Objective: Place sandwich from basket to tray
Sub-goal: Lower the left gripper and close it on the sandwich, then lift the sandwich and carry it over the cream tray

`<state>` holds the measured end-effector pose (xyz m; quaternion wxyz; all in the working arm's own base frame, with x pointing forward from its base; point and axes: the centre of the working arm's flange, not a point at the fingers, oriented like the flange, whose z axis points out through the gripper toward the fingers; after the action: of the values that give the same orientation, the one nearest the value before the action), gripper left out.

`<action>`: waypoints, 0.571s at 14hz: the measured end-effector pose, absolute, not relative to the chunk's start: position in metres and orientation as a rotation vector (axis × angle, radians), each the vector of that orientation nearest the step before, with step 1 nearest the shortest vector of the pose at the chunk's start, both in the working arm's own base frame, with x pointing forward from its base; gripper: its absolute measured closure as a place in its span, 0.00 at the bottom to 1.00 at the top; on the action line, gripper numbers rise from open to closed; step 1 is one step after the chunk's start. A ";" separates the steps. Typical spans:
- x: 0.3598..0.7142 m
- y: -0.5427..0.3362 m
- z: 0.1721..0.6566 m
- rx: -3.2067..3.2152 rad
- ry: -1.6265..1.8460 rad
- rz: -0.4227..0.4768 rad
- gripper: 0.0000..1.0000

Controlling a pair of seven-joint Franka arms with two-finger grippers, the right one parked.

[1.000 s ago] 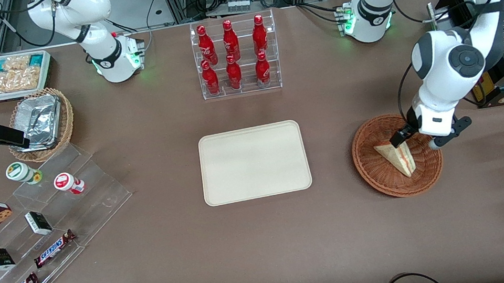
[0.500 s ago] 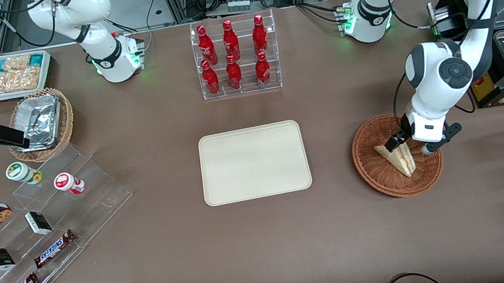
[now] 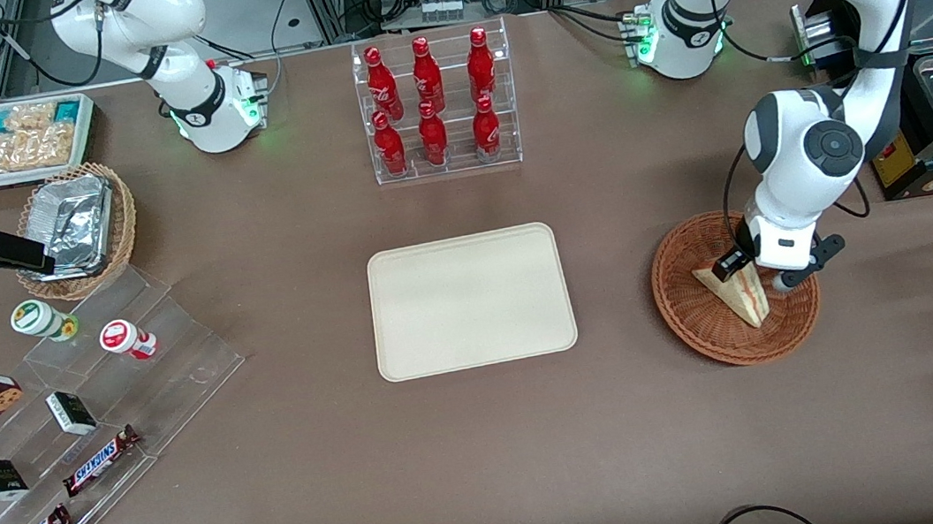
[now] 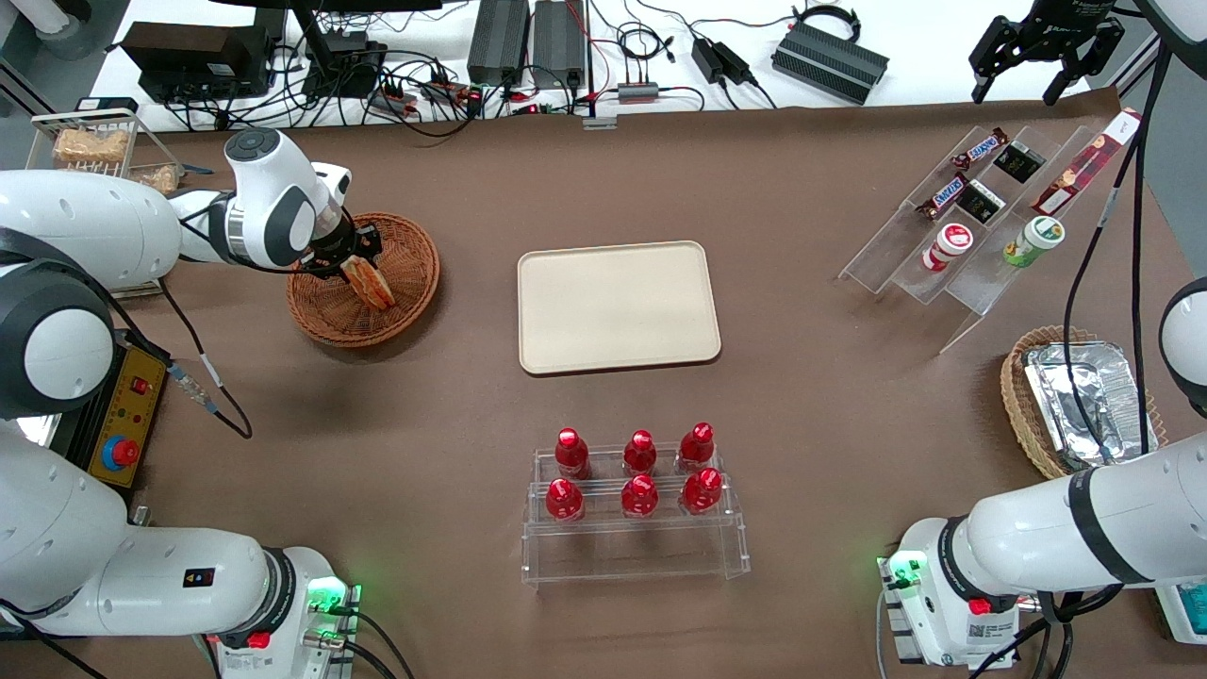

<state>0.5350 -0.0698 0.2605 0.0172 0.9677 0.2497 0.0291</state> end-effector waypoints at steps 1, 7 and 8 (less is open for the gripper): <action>0.535 -0.070 0.261 3.008 0.774 0.093 0.59; 0.546 -0.076 0.312 3.093 0.679 0.118 0.81; 0.550 -0.082 0.335 3.113 0.658 0.114 0.85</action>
<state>0.5501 -0.0823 0.3349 -0.0209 0.9775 0.2067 0.0358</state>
